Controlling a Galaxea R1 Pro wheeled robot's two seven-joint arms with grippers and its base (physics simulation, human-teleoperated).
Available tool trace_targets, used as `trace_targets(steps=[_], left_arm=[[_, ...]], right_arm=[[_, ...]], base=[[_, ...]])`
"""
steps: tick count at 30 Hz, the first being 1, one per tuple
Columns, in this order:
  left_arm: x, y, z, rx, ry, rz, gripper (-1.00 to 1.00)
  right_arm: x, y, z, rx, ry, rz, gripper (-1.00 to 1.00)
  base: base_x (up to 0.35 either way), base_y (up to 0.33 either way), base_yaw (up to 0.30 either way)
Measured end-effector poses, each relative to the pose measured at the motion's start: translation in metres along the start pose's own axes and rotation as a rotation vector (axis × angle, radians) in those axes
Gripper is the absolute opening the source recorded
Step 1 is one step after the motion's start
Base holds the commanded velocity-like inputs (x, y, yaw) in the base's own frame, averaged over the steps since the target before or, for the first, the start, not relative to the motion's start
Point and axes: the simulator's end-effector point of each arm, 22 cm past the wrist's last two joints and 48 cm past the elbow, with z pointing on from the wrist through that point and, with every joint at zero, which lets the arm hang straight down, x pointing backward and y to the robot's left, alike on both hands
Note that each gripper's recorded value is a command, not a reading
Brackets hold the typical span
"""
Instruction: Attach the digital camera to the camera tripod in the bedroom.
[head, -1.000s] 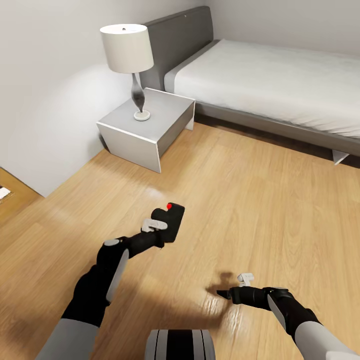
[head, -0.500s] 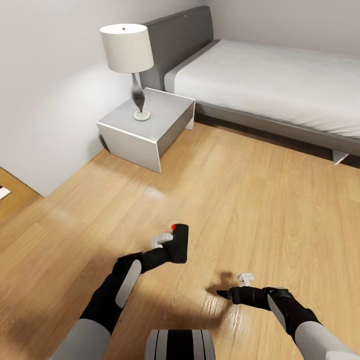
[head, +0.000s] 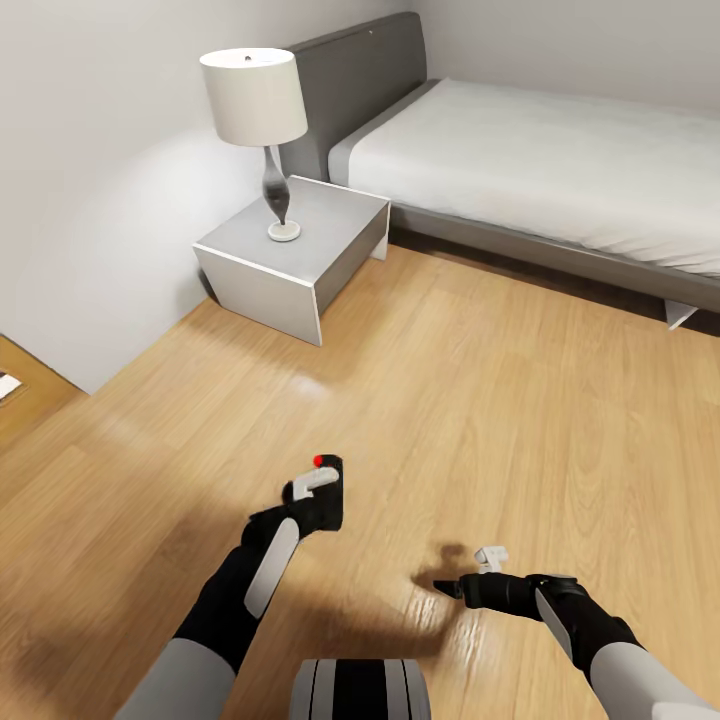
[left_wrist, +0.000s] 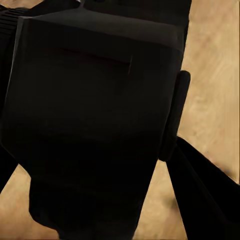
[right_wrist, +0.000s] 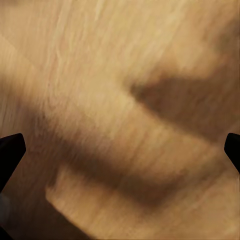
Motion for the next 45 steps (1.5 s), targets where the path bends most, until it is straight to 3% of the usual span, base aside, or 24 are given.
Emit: trace_targets(steps=[1, 3, 4, 6, 10, 19, 28, 45], left_arm=[[-0.008, 0.022, -0.001, -0.104, -0.04, -0.012, -1.0], [-0.013, 0.037, -0.004, -0.193, -0.073, -0.023, -1.0], [-0.015, 0.047, -0.009, -0.267, -0.096, -0.014, -1.0], [-0.015, 0.053, -0.014, -0.344, -0.117, 0.0, -1.0], [-0.01, 0.055, -0.021, -0.409, -0.122, -0.001, -1.0], [0.001, 0.051, -0.027, -0.446, -0.096, -0.036, -1.0], [0.001, 0.066, -0.038, -0.536, -0.1, -0.049, -1.0], [-0.036, 0.053, -0.07, -0.54, -0.2, -0.084, -1.0]], right_arm=[[0.0, 0.0, 0.0, 0.0, 0.001, 0.001, 1.0], [0.0, 0.0, 0.0, 0.001, 0.001, 0.001, 1.0], [0.0, 0.0, 0.0, 0.001, 0.0, 0.0, 1.0], [0.0, 0.0, 0.0, 0.001, 0.0, -0.001, 1.0], [0.0, 0.0, 0.0, 0.0, -0.001, -0.002, 1.0], [-0.002, 0.001, -0.001, 0.001, -0.003, 0.001, 1.0], [-0.003, 0.002, -0.002, 0.0, -0.007, -0.002, 1.0], [-0.024, 0.013, -0.017, 0.0, -0.047, -0.031, 1.0]], base=[[0.0, 0.0, 0.0], [0.0, 0.0, 0.0], [0.0, 0.0, 0.0], [0.0, 0.0, 0.0], [0.0, 0.0, 0.0], [0.0, 0.0, 0.0], [0.0, 0.0, 0.0], [0.0, 0.0, 0.0]])
